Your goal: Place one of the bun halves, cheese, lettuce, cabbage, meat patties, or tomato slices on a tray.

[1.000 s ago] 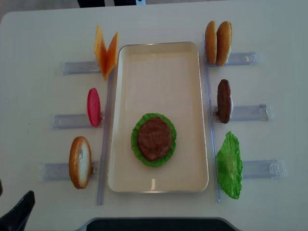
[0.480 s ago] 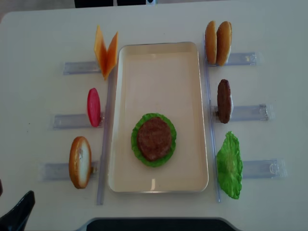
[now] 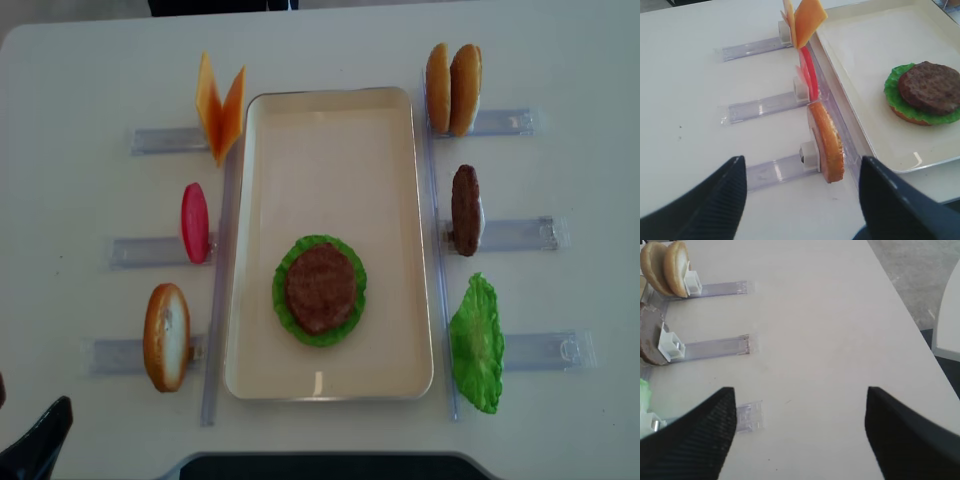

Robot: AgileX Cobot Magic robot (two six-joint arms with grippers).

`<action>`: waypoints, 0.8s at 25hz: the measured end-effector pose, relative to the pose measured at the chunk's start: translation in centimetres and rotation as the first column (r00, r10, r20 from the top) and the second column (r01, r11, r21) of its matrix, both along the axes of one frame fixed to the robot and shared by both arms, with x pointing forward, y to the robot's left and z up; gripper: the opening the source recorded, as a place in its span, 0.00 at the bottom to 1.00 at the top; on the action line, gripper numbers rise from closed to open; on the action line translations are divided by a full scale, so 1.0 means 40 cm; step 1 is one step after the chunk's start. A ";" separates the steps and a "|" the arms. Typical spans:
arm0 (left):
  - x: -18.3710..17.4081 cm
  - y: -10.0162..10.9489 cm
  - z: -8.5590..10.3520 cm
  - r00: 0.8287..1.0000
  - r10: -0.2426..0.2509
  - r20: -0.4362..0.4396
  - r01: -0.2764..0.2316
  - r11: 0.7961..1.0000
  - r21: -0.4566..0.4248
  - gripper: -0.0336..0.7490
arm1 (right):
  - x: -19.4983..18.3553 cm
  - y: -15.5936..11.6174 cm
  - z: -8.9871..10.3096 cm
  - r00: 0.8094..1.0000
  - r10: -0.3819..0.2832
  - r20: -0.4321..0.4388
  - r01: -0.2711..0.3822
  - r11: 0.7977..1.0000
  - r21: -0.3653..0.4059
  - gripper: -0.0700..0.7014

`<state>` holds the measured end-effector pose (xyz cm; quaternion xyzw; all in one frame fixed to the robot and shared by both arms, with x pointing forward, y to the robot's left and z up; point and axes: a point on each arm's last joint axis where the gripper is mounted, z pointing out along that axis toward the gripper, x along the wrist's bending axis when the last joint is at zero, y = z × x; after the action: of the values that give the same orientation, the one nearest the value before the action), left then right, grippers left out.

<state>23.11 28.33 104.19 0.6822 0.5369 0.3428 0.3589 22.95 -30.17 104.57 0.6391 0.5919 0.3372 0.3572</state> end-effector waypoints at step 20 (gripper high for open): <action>0.000 0.000 0.000 1.000 0.000 0.000 0.000 1.000 0.000 0.73 | 0.000 0.000 0.000 1.000 0.000 0.000 0.000 1.000 0.000 0.79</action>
<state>23.11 28.33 104.19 0.6822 0.5369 0.3428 0.3589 22.95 -30.17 104.57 0.6391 0.5919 0.3372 0.3572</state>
